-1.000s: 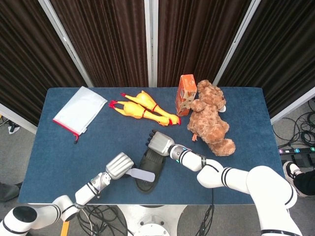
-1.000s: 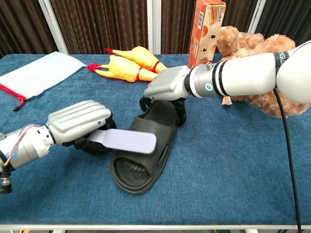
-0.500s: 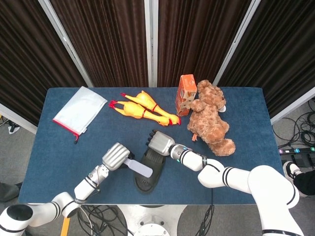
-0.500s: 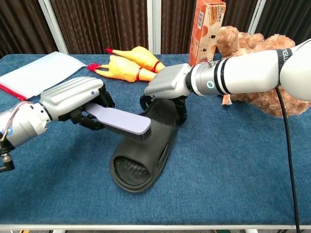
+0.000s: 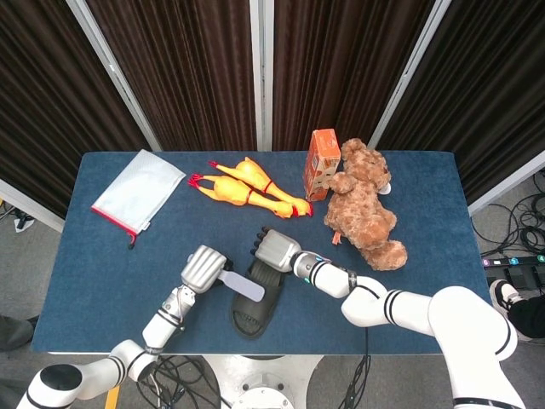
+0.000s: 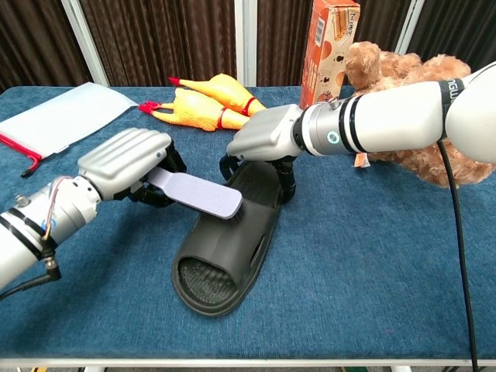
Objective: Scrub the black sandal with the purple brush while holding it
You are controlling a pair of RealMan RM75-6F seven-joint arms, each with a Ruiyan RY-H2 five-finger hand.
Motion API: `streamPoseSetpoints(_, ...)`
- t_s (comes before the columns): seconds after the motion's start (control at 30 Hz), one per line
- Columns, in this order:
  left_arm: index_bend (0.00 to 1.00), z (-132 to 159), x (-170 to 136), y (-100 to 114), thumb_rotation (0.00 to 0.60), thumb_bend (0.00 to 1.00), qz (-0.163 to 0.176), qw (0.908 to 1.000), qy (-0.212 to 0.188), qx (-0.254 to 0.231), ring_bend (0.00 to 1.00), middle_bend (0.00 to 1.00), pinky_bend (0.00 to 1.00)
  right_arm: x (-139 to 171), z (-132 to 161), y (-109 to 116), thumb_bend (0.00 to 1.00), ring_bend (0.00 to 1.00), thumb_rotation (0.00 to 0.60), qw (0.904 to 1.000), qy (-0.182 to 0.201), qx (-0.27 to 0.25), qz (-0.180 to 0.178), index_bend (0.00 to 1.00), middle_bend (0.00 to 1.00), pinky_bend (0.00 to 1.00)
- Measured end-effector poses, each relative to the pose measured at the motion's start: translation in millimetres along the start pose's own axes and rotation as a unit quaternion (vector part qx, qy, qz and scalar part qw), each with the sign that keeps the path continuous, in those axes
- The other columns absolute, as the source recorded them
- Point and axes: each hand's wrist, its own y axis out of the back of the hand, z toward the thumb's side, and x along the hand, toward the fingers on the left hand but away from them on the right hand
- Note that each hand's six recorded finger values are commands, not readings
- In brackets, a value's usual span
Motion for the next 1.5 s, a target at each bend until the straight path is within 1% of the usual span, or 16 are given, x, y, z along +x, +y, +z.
streamPoseSetpoints(0.3, 1.0, 13, -26, -6, 0.6, 0.51, -0.042, 0.9985, -0.03, 0.017, 1.0, 1.0, 1.0, 0, -2, 1, 0.07, 0.15, 0.6, 1.0, -0.003, -0.005, -0.002, 0.45, 0.37, 0.15)
streamPoseSetpoints(0.43, 1.0, 21, -36, 0, 0.6, 0.51, -0.052, 0.9977, -0.041, 0.015, 1.0, 1.0, 1.0, 1, -2, 2, 0.07, 0.15, 0.6, 1.0, -0.002, -0.007, -0.002, 0.45, 0.37, 0.15)
streamPoseSetpoints(0.5, 1.0, 23, -38, 7, 0.6, 0.51, -0.049, 0.9978, -0.043, 0.015, 1.0, 1.0, 1.0, 1, -2, 2, 0.07, 0.15, 0.6, 1.0, -0.002, -0.007, -0.002, 0.45, 0.37, 0.15)
streamPoseSetpoints(0.6, 1.0, 18, -34, 19, 0.6, 0.51, -0.032, 0.9988, -0.033, 0.016, 1.0, 1.0, 1.0, 1, -3, 2, 0.08, 0.15, 0.6, 1.0, -0.002, -0.007, -0.002, 0.45, 0.37, 0.16)
streamPoseSetpoints(0.73, 1.0, 5, -20, 30, 0.6, 0.51, -0.009, 1.0, 0.003, 0.002, 1.0, 1.0, 1.0, 2, -4, 2, 0.09, 0.15, 0.6, 1.0, -0.002, -0.008, 0.0, 0.45, 0.37, 0.16)
streamPoseSetpoints(0.8, 1.0, 0, -15, 31, 0.6, 0.51, -0.003, 0.9998, 0.017, -0.003, 1.0, 1.0, 1.0, 2, -4, 1, 0.09, 0.15, 0.6, 1.0, -0.002, -0.008, 0.0, 0.45, 0.37, 0.16)
streamPoseSetpoints(0.93, 1.0, -4, -10, 24, 0.6, 0.51, 0.005, 0.9992, 0.04, -0.004, 1.0, 1.0, 1.0, 2, -4, 1, 0.09, 0.15, 0.6, 1.0, -0.002, -0.009, 0.002, 0.45, 0.37, 0.16)
streamPoseSetpoints(1.07, 1.0, 0, -9, 12, 0.6, 0.51, 0.004, 0.9988, 0.049, 0.006, 1.0, 1.0, 1.0, 1, -3, 0, 0.1, 0.15, 0.6, 1.0, 0.0, -0.009, 0.004, 0.45, 0.37, 0.16)
streamPoseSetpoints(1.3, 1.0, 17, -25, -4, 0.6, 0.51, -0.022, 0.9994, 0.023, 0.014, 1.0, 1.0, 1.0, 1, -5, 0, 0.11, 0.15, 0.6, 0.9999, -0.003, -0.01, 0.003, 0.45, 0.37, 0.17)
streamPoseSetpoints(1.5, 1.0, 27, -40, -5, 0.6, 0.51, -0.038, 0.9992, 0.006, 0.011, 1.0, 1.0, 1.0, 1, -5, 0, 0.11, 0.15, 0.6, 1.0, -0.002, -0.009, 0.003, 0.44, 0.36, 0.16)
